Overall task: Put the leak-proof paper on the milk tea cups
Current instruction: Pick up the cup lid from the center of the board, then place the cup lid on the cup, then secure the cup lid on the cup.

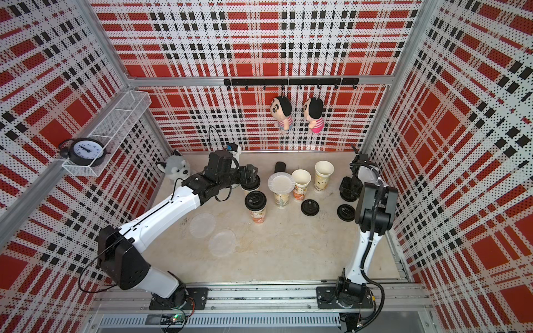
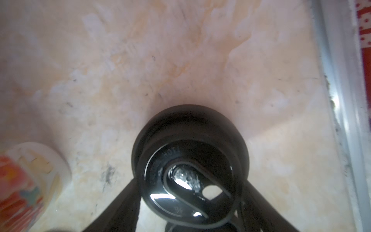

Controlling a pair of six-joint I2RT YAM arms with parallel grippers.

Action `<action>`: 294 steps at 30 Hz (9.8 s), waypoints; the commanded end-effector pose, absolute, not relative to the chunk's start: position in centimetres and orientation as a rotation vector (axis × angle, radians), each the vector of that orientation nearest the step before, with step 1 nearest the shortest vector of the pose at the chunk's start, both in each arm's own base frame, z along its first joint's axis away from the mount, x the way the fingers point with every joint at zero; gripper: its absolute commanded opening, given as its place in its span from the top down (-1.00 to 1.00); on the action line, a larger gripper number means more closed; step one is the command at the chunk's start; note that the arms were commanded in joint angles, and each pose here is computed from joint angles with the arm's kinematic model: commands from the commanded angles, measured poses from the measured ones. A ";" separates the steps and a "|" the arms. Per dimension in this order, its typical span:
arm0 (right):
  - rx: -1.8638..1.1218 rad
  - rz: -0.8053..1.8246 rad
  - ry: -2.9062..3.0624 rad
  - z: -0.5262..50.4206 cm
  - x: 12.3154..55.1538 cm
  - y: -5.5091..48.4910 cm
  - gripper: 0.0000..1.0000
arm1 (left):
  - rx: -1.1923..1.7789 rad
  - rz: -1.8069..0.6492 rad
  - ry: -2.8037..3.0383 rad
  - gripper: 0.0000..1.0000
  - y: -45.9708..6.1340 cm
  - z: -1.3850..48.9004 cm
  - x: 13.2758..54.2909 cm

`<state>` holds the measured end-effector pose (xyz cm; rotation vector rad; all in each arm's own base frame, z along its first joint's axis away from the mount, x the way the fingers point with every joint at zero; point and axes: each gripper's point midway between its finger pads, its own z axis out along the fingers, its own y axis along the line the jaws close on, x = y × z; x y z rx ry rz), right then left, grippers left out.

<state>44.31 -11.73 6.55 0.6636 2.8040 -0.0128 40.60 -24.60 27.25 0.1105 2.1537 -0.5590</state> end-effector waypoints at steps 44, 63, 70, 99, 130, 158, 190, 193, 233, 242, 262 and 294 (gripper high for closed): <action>-0.561 0.006 2.687 23.0 39.5 22.6 -0.45 | 0.010 -0.558 2.119 -0.59 -19.4 28.1 39.1; -0.575 0.001 2.727 21.4 39.4 22.8 -0.46 | 0.017 -0.553 2.125 -0.59 -19.2 27.9 39.1; -0.576 -0.003 2.736 21.0 39.5 22.8 -0.47 | 0.014 -0.553 2.124 -0.59 -19.1 27.8 39.1; -0.550 -0.004 2.728 21.6 39.4 22.6 -0.70 | 0.020 -0.556 2.122 -0.59 -19.0 28.0 39.1; 0.008 0.373 2.515 25.6 36.9 10.5 -0.73 | 0.699 -0.328 2.382 -0.51 -34.8 25.4 40.5; 0.008 0.383 2.533 24.4 36.0 10.4 -0.75 | 0.657 -0.224 2.405 -0.50 -35.9 21.6 43.0; 0.036 0.488 2.542 21.8 37.7 14.9 -0.30 | 0.688 -0.085 2.506 -0.47 -34.6 16.6 40.0; 0.047 0.496 2.546 21.3 38.1 15.6 -0.27 | 0.687 -0.082 2.511 -0.47 -34.5 16.3 39.8; 0.231 0.392 2.697 14.2 35.4 15.9 -0.08 | 0.692 -0.095 2.527 -0.46 -33.8 14.9 38.8; 0.298 0.324 2.771 11.0 33.3 15.4 -0.03 | 0.696 -0.102 2.525 -0.46 -33.7 14.9 38.6; 0.251 0.414 2.716 13.2 33.4 17.7 -0.06 | 0.681 -0.097 2.534 -0.45 -32.8 14.4 38.5; 0.215 0.548 2.496 20.3 38.5 20.3 0.06 | 0.669 -0.130 2.541 -0.43 -32.7 14.3 38.8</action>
